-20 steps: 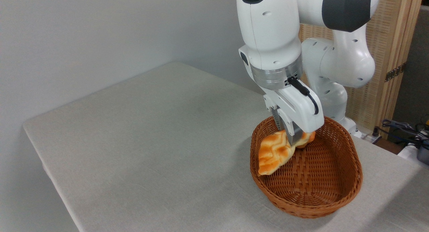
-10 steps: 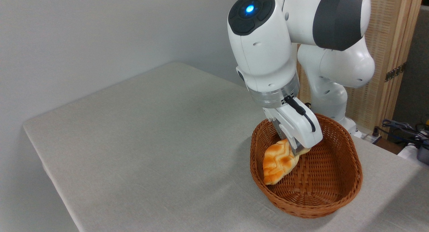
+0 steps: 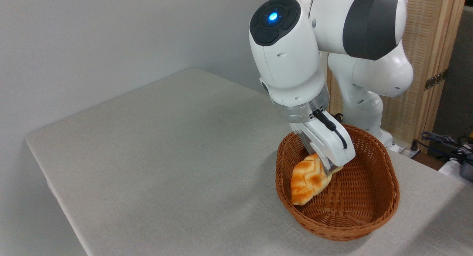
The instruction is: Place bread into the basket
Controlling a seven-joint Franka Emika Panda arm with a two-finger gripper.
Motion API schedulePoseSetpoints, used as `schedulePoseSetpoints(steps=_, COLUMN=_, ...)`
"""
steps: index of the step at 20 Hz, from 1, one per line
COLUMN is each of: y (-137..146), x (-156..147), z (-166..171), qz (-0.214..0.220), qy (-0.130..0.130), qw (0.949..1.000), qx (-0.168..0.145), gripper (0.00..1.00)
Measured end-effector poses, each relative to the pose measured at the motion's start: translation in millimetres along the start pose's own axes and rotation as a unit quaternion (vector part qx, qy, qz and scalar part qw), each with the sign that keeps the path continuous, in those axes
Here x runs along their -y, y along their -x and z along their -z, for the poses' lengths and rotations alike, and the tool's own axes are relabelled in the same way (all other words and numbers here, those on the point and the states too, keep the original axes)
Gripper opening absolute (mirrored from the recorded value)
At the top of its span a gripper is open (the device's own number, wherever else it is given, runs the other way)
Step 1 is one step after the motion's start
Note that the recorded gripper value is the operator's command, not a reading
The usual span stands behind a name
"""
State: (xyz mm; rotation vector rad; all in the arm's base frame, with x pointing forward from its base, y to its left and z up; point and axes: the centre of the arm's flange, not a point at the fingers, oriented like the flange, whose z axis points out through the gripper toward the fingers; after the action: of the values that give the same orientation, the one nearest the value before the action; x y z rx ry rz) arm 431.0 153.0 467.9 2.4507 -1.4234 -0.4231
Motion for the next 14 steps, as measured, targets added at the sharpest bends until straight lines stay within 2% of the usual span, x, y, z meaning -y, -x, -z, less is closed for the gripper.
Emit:
schedulePoseSetpoints(steps=7, y=-1, x=0, z=0, qz=-0.001, qy=0.000, qw=1.0000, qx=0.000, gripper=1.00)
schedulePoseSetpoints(steps=9, y=-4, x=-1, z=7, qz=-0.004, qy=-0.006, qw=1.0000, qx=0.001, gripper=1.00)
schedulePoseSetpoints(steps=12, y=-24, x=-15, z=47, qz=-0.023, qy=-0.037, qw=0.9990, qx=-0.005, gripper=1.00)
schedulePoseSetpoints(steps=14, y=-44, x=-30, z=86, qz=-0.036, qy=-0.064, qw=0.9965, qx=-0.039, gripper=1.00)
